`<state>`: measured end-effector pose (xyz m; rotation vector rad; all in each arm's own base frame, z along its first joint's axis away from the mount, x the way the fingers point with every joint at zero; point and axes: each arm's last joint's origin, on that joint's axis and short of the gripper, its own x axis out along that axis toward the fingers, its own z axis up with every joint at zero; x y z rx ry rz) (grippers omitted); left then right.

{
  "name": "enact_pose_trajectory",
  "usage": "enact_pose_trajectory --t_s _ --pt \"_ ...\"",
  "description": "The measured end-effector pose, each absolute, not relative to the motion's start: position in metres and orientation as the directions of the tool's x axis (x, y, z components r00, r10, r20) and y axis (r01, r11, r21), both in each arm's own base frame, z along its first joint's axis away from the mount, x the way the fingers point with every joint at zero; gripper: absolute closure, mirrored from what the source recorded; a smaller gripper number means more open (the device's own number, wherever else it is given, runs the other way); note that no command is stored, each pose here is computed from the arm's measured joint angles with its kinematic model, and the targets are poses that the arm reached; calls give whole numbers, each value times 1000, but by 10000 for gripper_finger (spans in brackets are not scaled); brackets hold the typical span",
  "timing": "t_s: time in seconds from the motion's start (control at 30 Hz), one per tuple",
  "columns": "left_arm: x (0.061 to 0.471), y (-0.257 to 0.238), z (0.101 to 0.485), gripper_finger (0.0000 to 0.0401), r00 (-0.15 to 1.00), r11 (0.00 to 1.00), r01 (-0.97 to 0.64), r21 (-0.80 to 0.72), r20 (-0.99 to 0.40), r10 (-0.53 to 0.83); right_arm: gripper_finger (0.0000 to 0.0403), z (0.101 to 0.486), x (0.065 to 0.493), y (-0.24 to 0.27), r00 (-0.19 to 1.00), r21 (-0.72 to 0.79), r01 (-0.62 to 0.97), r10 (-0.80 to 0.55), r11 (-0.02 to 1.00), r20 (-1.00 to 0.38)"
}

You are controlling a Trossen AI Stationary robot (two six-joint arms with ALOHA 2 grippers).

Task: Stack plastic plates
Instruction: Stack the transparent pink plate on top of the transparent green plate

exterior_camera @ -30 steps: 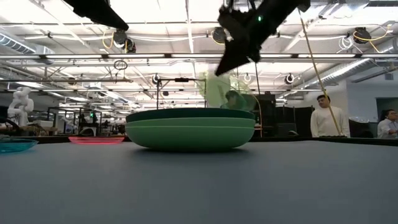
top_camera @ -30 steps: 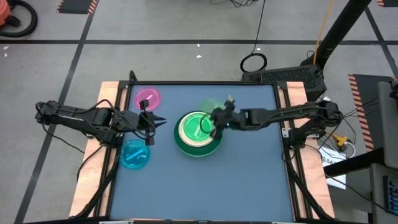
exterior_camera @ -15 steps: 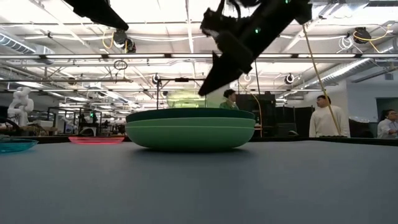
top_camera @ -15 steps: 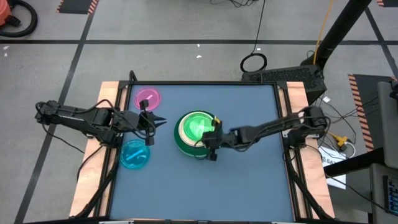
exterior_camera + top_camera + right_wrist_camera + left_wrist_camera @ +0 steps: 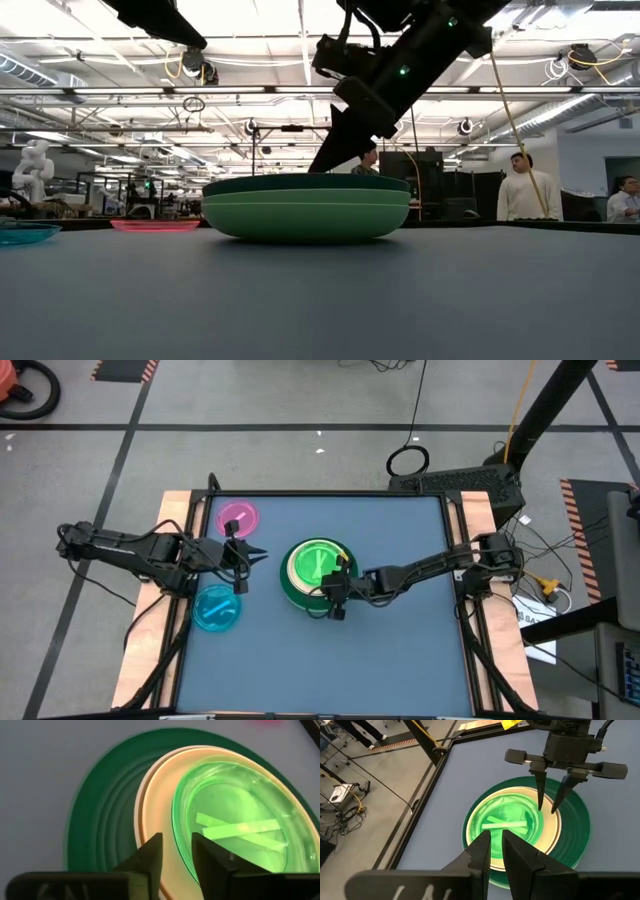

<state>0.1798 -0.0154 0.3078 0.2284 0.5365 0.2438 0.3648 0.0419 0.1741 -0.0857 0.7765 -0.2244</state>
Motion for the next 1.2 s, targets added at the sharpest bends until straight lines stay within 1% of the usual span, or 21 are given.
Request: enact_pose_trajectory --t_s 0.13,0.23,0.37,0.5,0.67,0.8,0.9,0.97,1.1,1.2 --pt "180 -15 308 345 832 949 -180 259 -475 287 277 178 364 42 699 -168 161 -233 972 -677" --pt "180 -15 308 345 832 953 -200 226 -475 287 264 185 362 41 707 -187 144 -233 972 -668" --pt "182 -16 306 345 825 957 -239 163 -485 289 259 200 355 40 715 -220 116 -235 969 -658" --pt "186 -15 298 345 780 941 -310 135 -529 333 262 223 343 39 741 -246 95 -233 965 -629" --pt "192 -14 283 345 684 892 -433 131 -597 419 263 240 321 34 774 -268 119 -258 956 -578" --pt "196 -7 270 345 594 844 -521 126 -656 465 263 238 305 31 813 -267 151 -273 952 -514" --pt "197 5 261 345 503 792 -595 135 -706 498 263 230 296 30 846 -262 162 -270 952 -459" --pt "196 15 255 345 424 742 -653 151 -740 523 263 226 291 28 858 -267 163 -270 950 -437" --pt "192 39 244 345 270 638 -748 182 -795 543 263 224 287 24 861 -261 183 -283 948 -423" --pt "193 58 237 345 206 611 -765 204 -822 532 264 225 287 23 861 -261 184 -284 948 -423"
